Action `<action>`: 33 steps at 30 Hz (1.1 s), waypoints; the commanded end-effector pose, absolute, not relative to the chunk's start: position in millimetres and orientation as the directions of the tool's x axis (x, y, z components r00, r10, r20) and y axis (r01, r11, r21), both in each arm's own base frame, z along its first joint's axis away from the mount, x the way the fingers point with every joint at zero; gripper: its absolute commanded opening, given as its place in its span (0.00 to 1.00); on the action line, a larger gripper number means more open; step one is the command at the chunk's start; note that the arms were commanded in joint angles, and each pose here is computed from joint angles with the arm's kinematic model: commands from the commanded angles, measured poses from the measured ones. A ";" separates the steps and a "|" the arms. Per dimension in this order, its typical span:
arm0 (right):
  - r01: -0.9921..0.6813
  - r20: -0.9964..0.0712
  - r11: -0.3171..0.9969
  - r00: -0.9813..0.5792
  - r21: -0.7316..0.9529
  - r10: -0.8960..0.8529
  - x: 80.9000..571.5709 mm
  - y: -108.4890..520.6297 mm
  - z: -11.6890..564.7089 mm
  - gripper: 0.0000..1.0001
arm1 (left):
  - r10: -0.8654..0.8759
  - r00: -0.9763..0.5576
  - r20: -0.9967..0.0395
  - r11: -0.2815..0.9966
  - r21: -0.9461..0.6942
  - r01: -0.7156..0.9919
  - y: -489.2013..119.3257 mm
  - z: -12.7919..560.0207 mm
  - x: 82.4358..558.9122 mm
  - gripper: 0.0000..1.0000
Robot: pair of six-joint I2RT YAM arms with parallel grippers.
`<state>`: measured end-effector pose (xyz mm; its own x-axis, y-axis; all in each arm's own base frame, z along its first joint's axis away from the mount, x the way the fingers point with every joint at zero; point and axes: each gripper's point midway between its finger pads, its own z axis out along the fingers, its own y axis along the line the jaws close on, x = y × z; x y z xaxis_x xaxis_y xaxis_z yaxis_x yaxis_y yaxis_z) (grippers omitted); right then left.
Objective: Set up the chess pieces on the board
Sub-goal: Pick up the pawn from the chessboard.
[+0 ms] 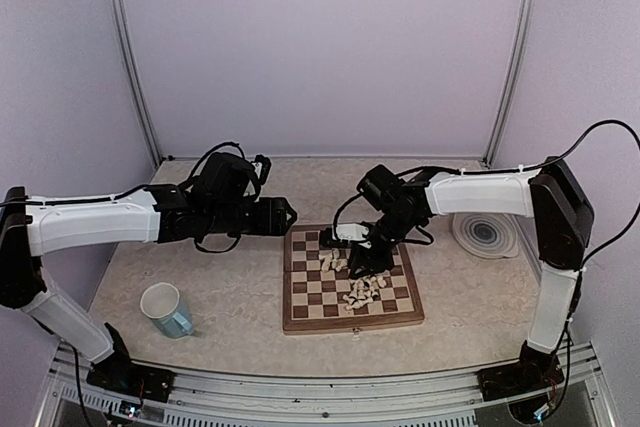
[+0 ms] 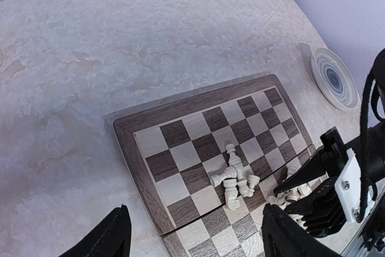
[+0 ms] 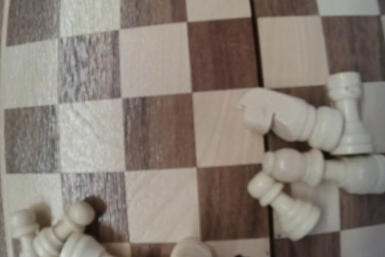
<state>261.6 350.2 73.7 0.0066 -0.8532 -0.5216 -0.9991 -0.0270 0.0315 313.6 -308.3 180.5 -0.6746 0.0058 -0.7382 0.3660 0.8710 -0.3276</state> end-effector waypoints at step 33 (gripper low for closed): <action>-0.960 -0.494 -0.267 0.275 -0.088 -0.825 204.6 439.3 88.7 0.00 | -0.106 -0.630 -0.769 0.905 -0.337 0.260 -251.0 199.8 318.5 0.74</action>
<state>206.9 431.9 105.6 0.2548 -0.8106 -0.5273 -0.9659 -0.2397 -0.0982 320.0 -258.3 200.3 -0.6323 -0.0925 -0.7692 0.2784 0.8994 -0.3370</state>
